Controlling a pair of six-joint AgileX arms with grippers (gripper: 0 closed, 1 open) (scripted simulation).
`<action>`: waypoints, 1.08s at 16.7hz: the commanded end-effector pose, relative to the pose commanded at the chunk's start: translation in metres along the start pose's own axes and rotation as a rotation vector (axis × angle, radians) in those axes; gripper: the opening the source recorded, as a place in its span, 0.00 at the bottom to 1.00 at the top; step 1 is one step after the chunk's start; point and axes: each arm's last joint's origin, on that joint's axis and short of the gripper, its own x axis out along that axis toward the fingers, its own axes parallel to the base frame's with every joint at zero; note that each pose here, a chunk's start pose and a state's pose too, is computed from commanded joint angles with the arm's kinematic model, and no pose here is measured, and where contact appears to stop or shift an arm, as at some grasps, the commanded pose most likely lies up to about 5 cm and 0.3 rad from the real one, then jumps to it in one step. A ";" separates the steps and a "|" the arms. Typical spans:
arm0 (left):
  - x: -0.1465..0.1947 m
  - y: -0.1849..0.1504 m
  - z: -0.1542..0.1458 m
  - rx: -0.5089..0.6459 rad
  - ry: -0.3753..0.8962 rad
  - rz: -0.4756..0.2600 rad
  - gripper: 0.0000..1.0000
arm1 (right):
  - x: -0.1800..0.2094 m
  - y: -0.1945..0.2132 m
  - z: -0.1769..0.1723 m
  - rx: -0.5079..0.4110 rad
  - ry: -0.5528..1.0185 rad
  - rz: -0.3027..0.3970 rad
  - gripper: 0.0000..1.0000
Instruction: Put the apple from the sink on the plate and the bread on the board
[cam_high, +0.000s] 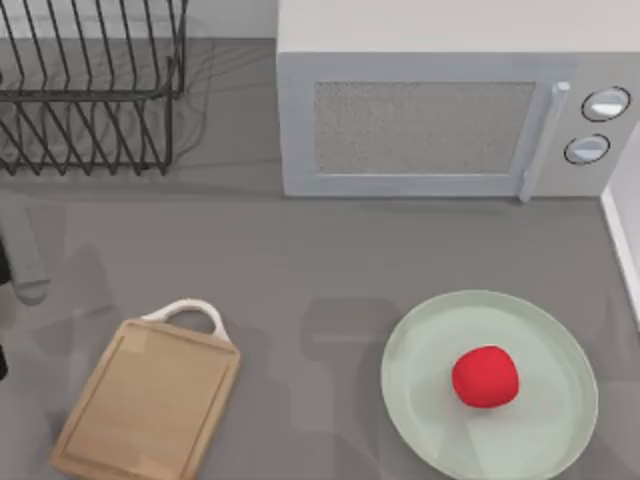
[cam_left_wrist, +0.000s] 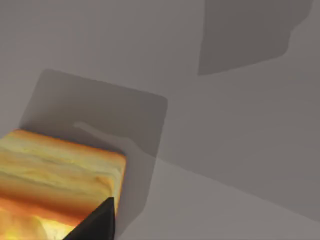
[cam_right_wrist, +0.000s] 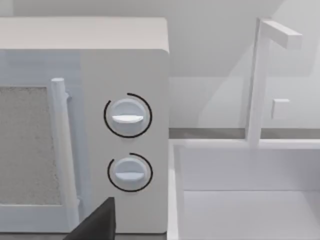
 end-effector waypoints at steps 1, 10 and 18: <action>0.003 0.011 0.000 0.037 0.015 -0.041 1.00 | 0.000 0.000 0.000 0.000 0.000 0.000 1.00; 0.007 0.095 -0.015 0.196 0.051 -0.154 1.00 | 0.000 0.000 0.000 0.000 0.000 0.000 1.00; 0.001 0.106 -0.017 0.205 0.051 -0.135 1.00 | 0.000 0.000 0.000 0.000 0.000 0.000 1.00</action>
